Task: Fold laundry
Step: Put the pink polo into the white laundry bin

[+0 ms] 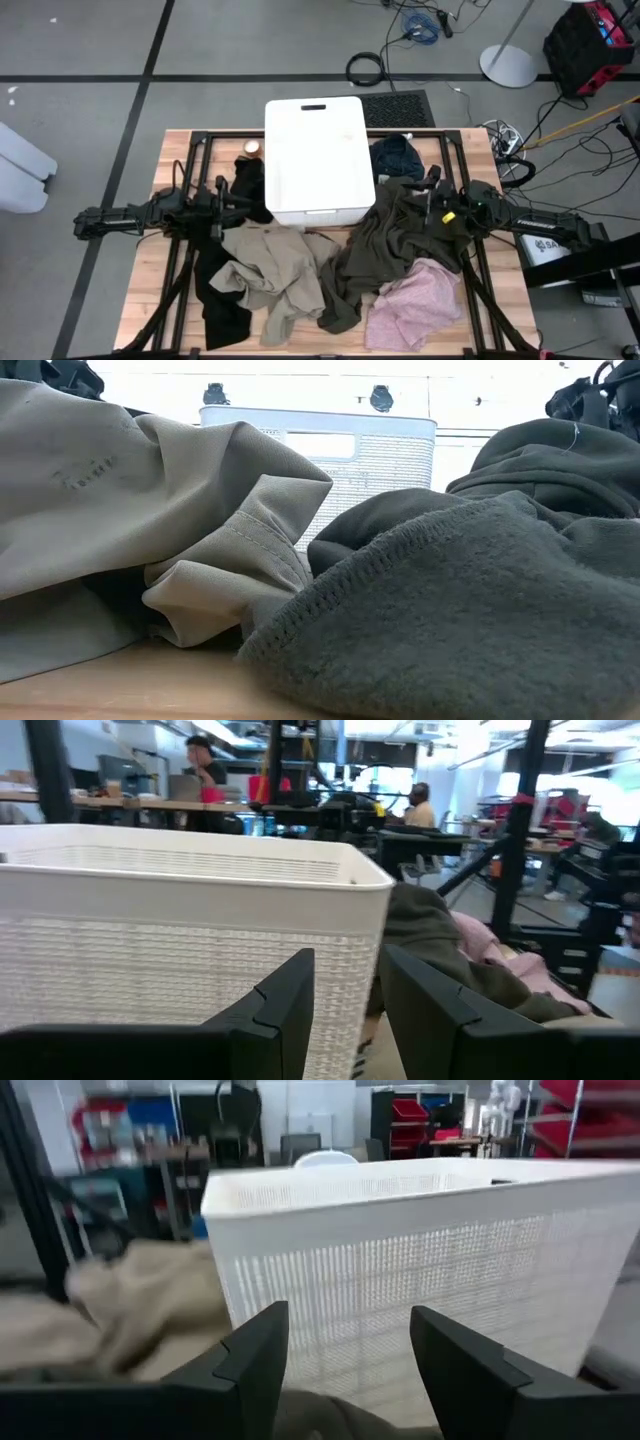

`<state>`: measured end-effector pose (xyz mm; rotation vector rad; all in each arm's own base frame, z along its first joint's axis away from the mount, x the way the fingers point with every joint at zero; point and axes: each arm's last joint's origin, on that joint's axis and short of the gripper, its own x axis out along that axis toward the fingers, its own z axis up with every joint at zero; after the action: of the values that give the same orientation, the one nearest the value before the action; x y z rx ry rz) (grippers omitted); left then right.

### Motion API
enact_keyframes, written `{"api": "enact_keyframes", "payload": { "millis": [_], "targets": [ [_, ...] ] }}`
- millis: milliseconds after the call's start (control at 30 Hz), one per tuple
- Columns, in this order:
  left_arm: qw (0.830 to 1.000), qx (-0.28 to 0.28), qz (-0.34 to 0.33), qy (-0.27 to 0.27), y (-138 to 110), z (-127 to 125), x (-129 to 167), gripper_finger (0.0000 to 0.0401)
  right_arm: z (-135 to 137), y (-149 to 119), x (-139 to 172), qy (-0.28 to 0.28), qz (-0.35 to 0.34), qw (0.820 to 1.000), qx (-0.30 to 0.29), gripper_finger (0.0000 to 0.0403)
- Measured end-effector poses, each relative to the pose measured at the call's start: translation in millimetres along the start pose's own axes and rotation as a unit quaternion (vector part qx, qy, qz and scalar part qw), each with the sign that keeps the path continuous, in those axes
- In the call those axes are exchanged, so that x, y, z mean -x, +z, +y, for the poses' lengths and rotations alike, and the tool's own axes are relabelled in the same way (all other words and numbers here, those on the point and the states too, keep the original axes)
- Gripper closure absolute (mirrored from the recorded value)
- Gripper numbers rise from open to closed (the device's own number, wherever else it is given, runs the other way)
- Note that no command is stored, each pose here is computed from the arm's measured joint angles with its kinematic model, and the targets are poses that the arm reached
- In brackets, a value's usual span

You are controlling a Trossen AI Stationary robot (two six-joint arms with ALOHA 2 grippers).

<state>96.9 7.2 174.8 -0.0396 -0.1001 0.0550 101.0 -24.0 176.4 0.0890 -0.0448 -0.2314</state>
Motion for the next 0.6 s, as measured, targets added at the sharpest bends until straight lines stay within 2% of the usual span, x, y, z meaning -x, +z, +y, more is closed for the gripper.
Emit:
{"api": "enact_keyframes", "payload": {
  "millis": [133, 200, 267, 400, 533, 600],
  "targets": [
    [1.000, 0.001, -0.001, 0.011, 0, 1, 0, 0.0276, 0, 2, 0, 0.000, -0.011, 0.997, -0.075, 0.0204],
    [1.000, 0.001, -0.002, 0.011, 0, 1, 0, 0.0276, 0, 5, 0, 0.003, -0.025, 0.995, -0.095, 0.0204],
    [1.000, 0.000, -0.016, 0.023, 3, 1, 0, 0.0276, 1, 8, 0, 0.004, -0.042, 0.994, -0.096, 0.0204],
    [0.995, -0.019, -0.054, 0.083, 10, 4, 1, 0.0276, 0, 15, 1, -0.016, -0.083, 0.992, -0.089, 0.0204],
    [0.992, -0.060, -0.040, 0.099, 8, 5, 1, 0.0276, -3, 17, 2, -0.065, -0.095, 0.992, -0.056, 0.0204],
    [0.992, -0.062, -0.018, 0.111, 4, 6, 1, 0.0276, -4, 15, 2, -0.083, -0.090, 0.991, -0.056, 0.0204]
  ]
}}
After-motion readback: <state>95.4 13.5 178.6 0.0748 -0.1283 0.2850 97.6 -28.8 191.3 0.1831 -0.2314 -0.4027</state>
